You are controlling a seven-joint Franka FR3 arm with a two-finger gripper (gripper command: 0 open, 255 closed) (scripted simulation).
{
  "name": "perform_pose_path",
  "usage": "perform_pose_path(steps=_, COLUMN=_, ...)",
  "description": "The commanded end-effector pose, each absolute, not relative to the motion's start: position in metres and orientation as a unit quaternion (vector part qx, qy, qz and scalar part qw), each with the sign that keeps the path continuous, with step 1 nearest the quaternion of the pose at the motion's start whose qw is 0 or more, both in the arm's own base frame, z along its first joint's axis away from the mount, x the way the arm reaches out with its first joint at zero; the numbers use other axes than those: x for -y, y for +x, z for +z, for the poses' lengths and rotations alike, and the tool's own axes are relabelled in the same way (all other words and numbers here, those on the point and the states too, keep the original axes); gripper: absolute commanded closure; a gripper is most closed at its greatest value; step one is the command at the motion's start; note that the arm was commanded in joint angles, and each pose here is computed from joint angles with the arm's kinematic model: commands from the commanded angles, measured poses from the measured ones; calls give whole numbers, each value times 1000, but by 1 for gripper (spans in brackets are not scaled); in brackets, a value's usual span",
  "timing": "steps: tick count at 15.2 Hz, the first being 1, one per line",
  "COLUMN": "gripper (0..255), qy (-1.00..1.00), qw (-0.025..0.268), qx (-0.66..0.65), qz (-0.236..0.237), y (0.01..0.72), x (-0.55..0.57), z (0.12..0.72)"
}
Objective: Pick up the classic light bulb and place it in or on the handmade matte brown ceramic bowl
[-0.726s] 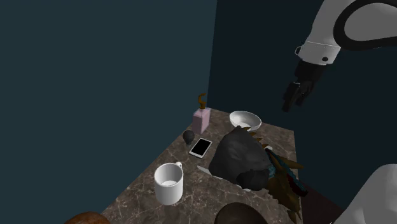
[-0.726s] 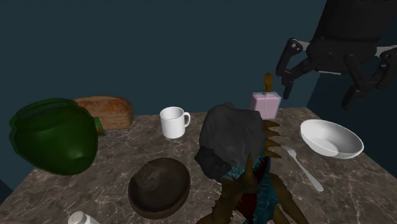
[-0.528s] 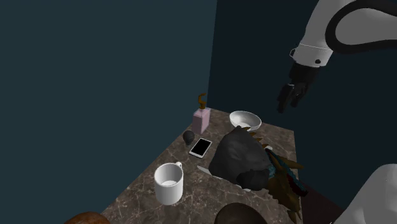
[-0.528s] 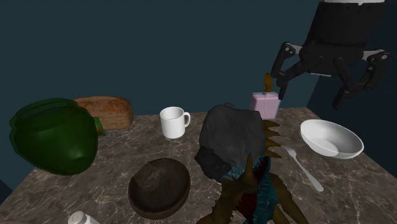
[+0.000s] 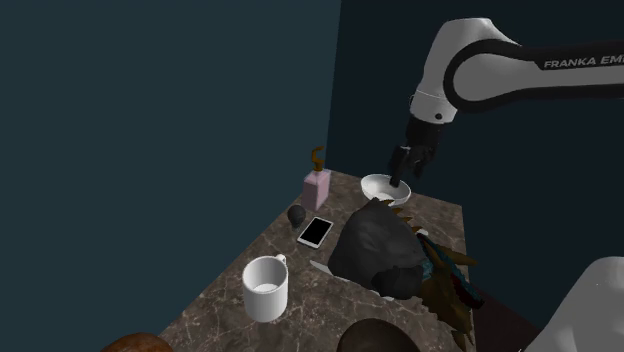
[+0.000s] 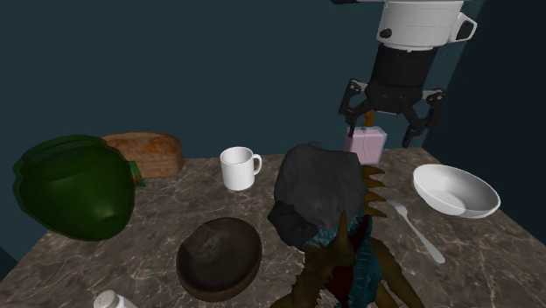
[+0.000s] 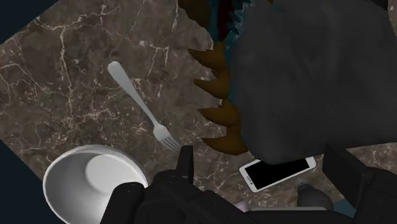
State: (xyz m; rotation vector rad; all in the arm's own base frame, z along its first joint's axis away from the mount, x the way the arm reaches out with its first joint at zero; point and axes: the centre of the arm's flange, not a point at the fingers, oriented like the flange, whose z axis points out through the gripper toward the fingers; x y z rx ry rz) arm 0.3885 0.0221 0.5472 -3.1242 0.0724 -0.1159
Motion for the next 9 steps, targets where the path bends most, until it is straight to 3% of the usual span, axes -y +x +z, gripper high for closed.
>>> perform_pose_path(steps=1, gripper=0, qy=-999, qw=9, qx=-23, qz=-39, y=407, x=-33, z=531)
perform_pose_path(steps=9, gripper=0, qy=-999, qw=15, qx=-20, qz=-45, y=484, x=-79, z=479)
